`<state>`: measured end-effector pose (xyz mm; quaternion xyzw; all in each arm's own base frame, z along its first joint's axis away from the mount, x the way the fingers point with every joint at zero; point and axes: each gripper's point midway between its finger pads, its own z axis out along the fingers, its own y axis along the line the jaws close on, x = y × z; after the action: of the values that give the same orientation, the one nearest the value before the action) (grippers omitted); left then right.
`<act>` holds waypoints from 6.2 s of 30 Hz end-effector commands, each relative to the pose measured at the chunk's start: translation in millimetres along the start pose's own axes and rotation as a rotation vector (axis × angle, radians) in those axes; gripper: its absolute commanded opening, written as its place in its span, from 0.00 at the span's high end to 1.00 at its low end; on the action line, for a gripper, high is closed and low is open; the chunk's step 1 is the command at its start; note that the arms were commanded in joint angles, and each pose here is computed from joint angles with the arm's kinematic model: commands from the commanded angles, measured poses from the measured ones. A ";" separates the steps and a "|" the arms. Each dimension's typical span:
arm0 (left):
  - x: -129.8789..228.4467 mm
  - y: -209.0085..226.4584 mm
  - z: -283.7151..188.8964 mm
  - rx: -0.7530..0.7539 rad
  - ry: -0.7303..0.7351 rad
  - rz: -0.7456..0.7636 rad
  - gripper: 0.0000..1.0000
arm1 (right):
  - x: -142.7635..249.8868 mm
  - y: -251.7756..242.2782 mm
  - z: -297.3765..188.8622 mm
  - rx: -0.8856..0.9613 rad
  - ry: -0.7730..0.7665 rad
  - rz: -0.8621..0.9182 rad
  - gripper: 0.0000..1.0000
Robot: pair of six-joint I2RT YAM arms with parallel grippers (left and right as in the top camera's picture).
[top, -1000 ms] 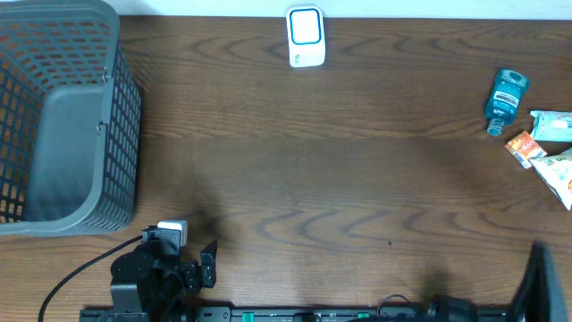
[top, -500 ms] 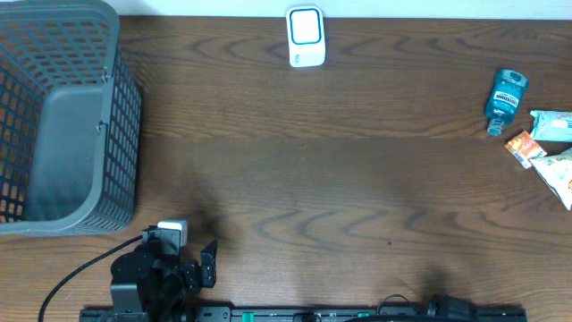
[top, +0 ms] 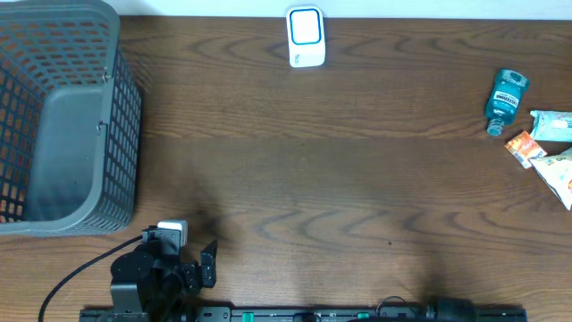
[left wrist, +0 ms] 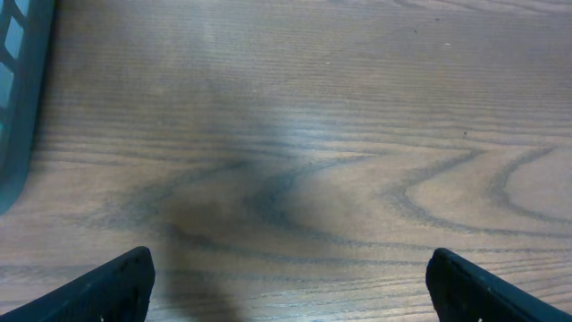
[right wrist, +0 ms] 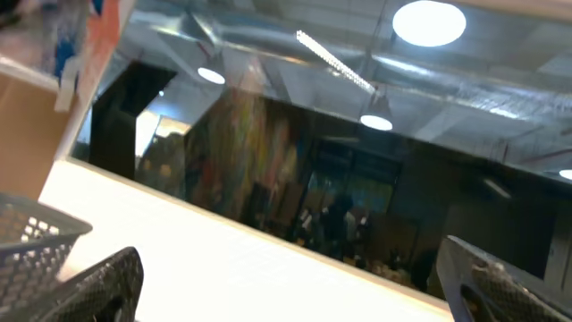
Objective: Scan the item barcode
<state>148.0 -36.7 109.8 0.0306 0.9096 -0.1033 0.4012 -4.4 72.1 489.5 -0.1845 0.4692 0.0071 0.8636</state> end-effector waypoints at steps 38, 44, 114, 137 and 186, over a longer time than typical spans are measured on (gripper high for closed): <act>-3.0 -2.1 -2.4 0.009 -0.012 0.013 0.03 | 388.8 -30.0 32.8 0.313 0.457 0.346 0.01; -2.9 -2.1 -2.4 0.009 -0.012 0.013 0.03 | 420.3 -18.7 14.6 0.308 0.611 0.372 0.01; -85.5 -1.1 46.7 0.022 -0.587 0.217 0.03 | 422.4 -19.1 12.9 0.314 0.622 0.373 0.01; -85.8 -1.2 46.6 0.027 -0.588 0.202 0.03 | 422.4 -19.1 12.9 0.314 0.622 0.373 0.01; -85.8 -1.2 46.6 0.027 -0.588 0.202 0.03 | 422.4 -19.1 12.9 0.314 0.622 0.373 0.01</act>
<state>240.1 -45.1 157.3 0.0975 0.7313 -0.0759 0.6708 246.2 -9.2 158.5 0.0478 0.7292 0.0401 0.6814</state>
